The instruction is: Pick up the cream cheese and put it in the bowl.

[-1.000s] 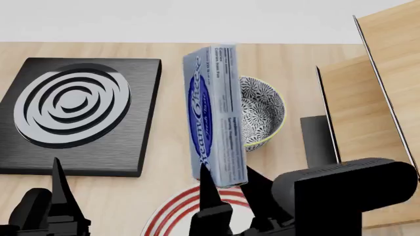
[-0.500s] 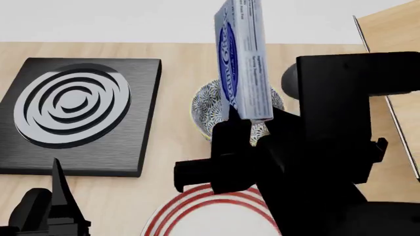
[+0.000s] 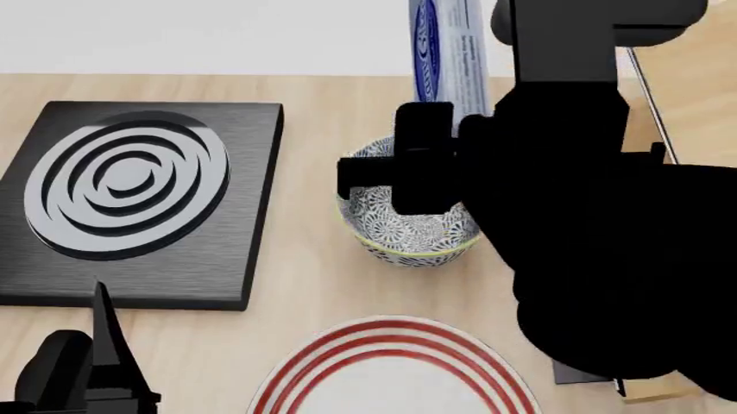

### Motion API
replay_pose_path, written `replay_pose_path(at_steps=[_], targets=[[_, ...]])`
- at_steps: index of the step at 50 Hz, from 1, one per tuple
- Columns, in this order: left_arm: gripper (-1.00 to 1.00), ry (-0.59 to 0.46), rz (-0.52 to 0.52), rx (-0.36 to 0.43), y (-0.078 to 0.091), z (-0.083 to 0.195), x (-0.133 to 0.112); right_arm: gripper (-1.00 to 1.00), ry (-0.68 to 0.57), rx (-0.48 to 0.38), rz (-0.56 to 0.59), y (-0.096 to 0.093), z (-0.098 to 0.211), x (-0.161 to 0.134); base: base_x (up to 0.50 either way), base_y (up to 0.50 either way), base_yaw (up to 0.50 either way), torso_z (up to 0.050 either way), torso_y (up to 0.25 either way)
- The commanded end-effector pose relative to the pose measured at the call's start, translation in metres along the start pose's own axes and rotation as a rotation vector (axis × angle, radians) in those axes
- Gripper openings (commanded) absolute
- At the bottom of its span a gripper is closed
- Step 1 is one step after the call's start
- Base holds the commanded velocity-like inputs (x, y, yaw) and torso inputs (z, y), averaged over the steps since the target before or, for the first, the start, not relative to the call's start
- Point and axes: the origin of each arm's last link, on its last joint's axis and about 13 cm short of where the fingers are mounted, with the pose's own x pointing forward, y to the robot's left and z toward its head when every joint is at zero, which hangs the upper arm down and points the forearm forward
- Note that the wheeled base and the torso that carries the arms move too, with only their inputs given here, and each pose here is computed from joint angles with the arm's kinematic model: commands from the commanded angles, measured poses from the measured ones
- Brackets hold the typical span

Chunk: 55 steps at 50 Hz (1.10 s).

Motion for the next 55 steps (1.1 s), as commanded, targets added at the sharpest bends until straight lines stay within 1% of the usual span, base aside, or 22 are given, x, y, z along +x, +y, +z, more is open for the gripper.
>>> replay_pose_path(at_steps=[1, 3, 12, 23, 27, 33, 42, 49, 53, 55], targets=[[1.00, -0.003, -0.005, 0.002, 0.000, 0.000, -0.001, -1.00, 0.050, 0.004, -0.019, -0.006, 0.015, 0.028, 0.00, 0.00, 0.00, 0.000, 0.000], [1.00, -0.002, -0.008, 0.003, 0.000, 0.000, -0.001, -1.00, 0.058, -0.001, -0.027, -0.006, 0.016, 0.033, 0.00, 0.00, 0.00, 0.000, 0.000], [1.00, 0.001, -0.010, 0.004, 0.000, -0.001, -0.001, -1.00, 0.085, 0.031, -0.034, -0.011, 0.016, 0.059, 0.00, 0.00, 0.00, 0.000, 0.001], [1.00, 0.000, -0.019, 0.007, -0.001, -0.002, -0.002, -1.00, 0.131, 0.049, -0.042, -0.016, 0.007, 0.093, 0.00, 0.00, 0.00, 0.001, 0.000], [1.00, 0.008, -0.016, -0.005, 0.001, -0.002, -0.001, -1.00, 0.139, 0.059, -0.047, -0.019, 0.005, 0.100, 0.00, 0.00, 0.00, 0.000, 0.003], [1.00, 0.005, -0.023, 0.001, 0.000, -0.002, -0.003, -1.00, 0.152, 0.068, -0.049, -0.022, 0.003, 0.110, 0.00, 0.00, 0.00, 0.000, 0.000], [1.00, 0.009, -0.024, -0.004, 0.001, -0.002, -0.004, -1.00, 0.180, 0.062, -0.067, -0.025, -0.006, 0.124, 0.00, 0.00, 0.00, 0.000, 0.000], [1.00, 0.012, -0.030, -0.002, 0.000, -0.003, -0.003, -1.00, 0.182, 0.061, -0.064, -0.026, -0.013, 0.135, 0.00, 0.00, 0.00, 0.000, 0.001], [1.00, 0.012, -0.033, -0.002, 0.000, -0.002, -0.004, -1.00, 0.177, 0.038, -0.077, -0.027, -0.015, 0.141, 0.00, 0.00, 0.00, 0.000, 0.000], [1.00, 0.011, -0.035, 0.002, 0.000, -0.003, -0.004, -1.00, 0.180, 0.044, -0.071, -0.027, -0.016, 0.144, 0.00, 0.00, 0.00, 0.000, 0.000]])
